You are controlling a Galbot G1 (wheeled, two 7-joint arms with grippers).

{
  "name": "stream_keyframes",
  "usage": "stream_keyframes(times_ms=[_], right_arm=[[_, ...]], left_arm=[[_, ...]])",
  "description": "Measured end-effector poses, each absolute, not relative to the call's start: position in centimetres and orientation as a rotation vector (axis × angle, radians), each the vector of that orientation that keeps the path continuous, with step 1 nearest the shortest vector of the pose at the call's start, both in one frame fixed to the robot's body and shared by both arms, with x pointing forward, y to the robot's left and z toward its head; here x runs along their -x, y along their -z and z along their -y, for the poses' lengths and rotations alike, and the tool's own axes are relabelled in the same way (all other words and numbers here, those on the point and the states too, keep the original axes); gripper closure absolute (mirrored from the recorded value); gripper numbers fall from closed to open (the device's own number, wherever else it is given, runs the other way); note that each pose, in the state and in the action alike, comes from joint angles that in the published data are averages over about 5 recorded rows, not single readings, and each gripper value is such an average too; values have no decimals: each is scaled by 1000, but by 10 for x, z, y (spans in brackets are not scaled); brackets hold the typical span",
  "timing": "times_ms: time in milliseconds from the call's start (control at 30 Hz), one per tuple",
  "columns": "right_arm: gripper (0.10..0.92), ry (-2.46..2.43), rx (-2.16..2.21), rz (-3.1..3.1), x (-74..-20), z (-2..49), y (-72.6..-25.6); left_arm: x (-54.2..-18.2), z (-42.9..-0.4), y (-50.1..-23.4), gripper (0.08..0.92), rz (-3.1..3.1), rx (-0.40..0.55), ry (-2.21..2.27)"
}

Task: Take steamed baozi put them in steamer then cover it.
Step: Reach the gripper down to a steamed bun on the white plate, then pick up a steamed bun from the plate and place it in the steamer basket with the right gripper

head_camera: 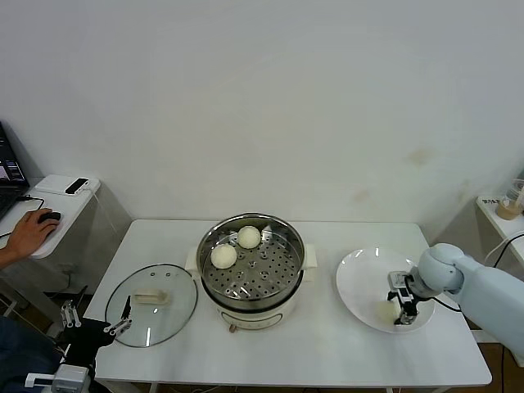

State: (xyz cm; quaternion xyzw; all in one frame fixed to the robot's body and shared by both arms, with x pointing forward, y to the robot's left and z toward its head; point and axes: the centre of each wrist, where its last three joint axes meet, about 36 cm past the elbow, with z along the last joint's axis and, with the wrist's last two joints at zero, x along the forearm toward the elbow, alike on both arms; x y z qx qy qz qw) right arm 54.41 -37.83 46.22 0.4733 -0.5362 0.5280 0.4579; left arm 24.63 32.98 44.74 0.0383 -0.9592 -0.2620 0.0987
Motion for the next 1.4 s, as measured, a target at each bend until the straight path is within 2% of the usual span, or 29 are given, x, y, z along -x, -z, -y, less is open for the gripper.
stream_keyframes(times_ms=[167,467,867,1100,1400], right_arm=[[431,-1299,-1167,1313,-545,380,-467],[437,-1307,-1172,1326,-552,383,-492],[437,-1358,-1169,1449,-589,367,-569],[436,-1445,-1208,1524,-613,327,-627],[431,-1593,-1342,1551,-626,239,-682]], left_arm=[[-246,-328,-449,177,2844,-116,770],[-247,-328,-450,177,2853,-117,766],[-248,-327,-450,177,2855,-110,762],[-248,-329,-452,177,2854,-116,771],[-246,-330,-452,177,2850,-122,773]])
